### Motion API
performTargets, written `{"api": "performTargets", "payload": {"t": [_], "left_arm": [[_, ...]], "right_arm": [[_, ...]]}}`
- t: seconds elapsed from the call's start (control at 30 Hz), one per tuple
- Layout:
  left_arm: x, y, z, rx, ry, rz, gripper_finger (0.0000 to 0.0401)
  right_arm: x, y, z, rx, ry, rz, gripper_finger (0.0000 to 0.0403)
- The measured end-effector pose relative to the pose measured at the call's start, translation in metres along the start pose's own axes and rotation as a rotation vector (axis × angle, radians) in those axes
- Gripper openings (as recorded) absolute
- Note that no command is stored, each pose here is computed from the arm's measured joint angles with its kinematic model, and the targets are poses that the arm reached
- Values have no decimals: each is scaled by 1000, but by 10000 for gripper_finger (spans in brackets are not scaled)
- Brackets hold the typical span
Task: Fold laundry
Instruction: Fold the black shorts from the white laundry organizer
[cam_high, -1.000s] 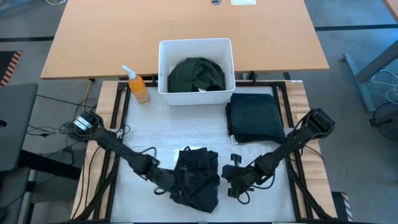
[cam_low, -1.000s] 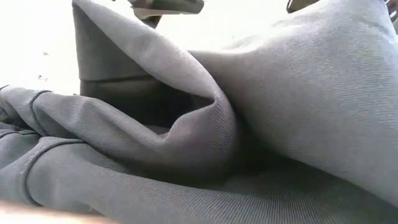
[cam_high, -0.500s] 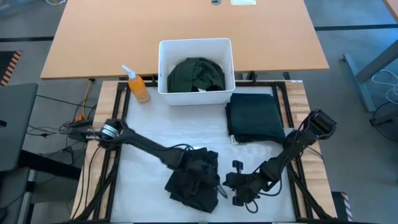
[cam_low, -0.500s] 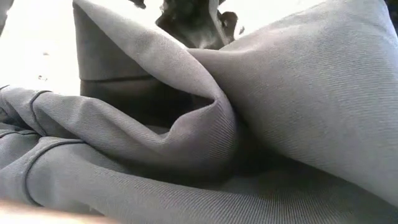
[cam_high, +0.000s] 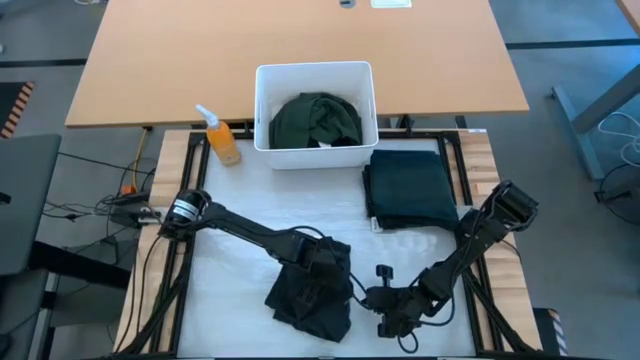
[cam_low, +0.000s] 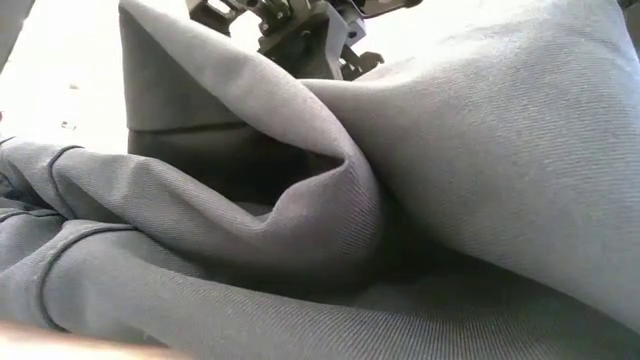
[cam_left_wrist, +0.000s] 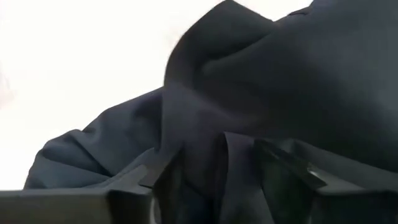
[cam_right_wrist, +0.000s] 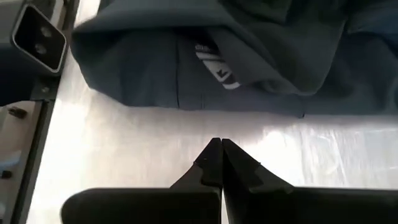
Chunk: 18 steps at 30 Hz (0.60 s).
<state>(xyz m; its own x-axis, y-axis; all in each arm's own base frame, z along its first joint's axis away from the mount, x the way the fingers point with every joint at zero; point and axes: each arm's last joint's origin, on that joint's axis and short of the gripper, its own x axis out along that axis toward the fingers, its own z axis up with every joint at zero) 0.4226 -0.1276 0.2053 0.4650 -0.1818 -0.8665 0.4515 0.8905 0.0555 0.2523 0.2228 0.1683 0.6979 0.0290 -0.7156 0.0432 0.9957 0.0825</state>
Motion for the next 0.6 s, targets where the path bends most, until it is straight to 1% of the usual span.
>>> {"api": "performTargets", "payload": {"t": [0.1, 0.23, 0.27, 0.4, 0.53, 0.6], "left_arm": [[0, 0, -1, 0, 8, -7, 114], [0, 0, -1, -7, 12, -8, 21], [0, 0, -2, -9, 14, -8, 12], [-3, -1, -1, 3, 13, -9, 2], [-29, -10, 2, -1, 0, -15, 0], [-42, -20, 1, -17, 26, -30, 0]], "right_arm": [[1, -1, 2, -9, -17, -18, 20], [1, -1, 3, -17, -31, -12, 20], [1, -1, 4, -16, -36, -10, 20], [1, -1, 4, -14, -53, -27, 20], [2, 0, 9, 7, -85, -11, 20], [3, 0, 14, 9, -116, 8, 20]]}}
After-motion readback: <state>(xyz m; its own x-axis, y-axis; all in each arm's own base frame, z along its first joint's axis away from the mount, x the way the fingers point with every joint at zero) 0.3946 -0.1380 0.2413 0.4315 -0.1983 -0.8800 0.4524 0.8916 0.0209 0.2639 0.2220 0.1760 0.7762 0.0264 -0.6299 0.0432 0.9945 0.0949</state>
